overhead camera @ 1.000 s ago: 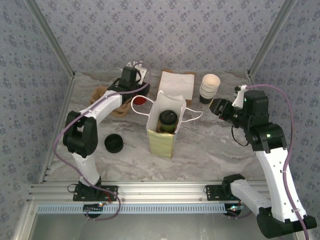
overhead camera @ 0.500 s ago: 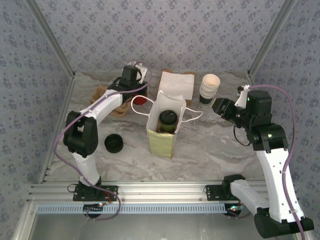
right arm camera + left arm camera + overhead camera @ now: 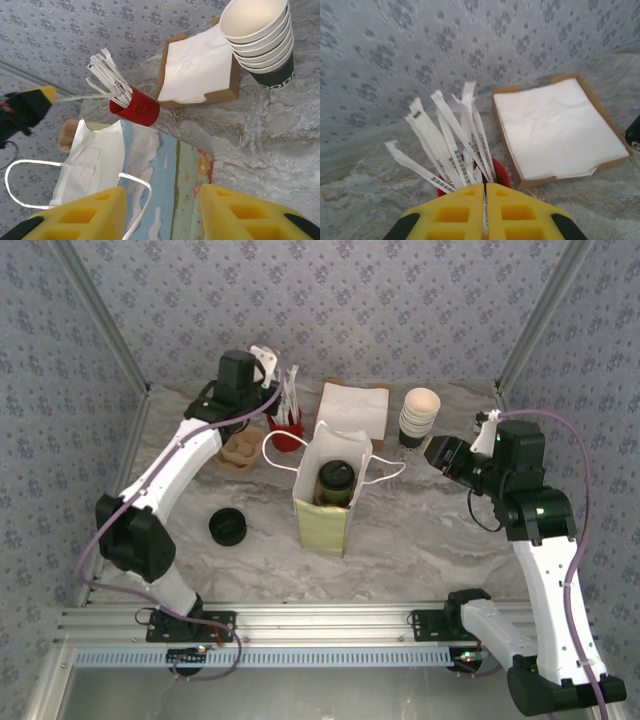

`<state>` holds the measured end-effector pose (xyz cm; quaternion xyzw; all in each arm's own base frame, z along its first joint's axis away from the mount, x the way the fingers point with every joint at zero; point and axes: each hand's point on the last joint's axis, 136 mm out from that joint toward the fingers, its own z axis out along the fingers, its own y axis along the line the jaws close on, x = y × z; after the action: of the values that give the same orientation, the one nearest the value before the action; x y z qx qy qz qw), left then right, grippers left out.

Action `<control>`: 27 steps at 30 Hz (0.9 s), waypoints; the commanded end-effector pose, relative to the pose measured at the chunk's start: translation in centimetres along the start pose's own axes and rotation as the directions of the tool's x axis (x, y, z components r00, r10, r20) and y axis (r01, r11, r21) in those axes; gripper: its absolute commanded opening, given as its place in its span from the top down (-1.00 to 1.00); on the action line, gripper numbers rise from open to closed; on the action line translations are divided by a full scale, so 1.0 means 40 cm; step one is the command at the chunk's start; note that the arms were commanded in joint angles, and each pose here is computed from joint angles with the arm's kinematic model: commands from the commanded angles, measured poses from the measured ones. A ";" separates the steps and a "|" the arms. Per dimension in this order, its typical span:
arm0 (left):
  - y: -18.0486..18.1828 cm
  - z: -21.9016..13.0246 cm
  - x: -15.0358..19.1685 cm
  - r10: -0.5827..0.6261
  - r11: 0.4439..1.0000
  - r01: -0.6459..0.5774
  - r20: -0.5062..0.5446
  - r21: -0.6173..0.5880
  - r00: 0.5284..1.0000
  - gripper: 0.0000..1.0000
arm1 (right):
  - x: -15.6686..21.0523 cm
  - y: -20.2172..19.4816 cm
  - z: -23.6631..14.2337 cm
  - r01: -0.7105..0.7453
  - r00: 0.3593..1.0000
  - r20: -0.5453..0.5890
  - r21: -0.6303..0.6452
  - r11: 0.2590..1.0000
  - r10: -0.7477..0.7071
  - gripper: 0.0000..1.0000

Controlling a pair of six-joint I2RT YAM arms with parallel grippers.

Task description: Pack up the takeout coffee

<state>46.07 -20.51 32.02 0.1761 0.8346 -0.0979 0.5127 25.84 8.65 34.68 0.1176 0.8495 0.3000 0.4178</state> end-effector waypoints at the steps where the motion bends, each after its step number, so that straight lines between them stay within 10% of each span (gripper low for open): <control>1: 0.018 -0.126 -0.083 0.017 0.999 -0.014 0.052 -0.051 0.999 0.82 | -0.010 0.015 -0.011 0.013 1.000 0.009 -0.022 1.000 -0.013 0.09; 17: -0.129 -0.585 -0.243 0.105 0.994 -0.111 0.173 0.025 0.979 0.80 | -0.012 0.010 -0.002 0.008 1.000 0.006 -0.016 1.000 -0.007 0.08; 27: -0.331 -0.598 -0.138 0.203 0.943 -0.202 0.026 0.263 0.979 0.76 | -0.062 0.007 0.002 0.045 0.998 0.044 0.017 0.999 -0.046 0.08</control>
<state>24.01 -24.27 51.18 0.3004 0.7608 -0.1683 0.5501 27.08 8.33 34.27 0.1211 0.8557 0.2916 0.4099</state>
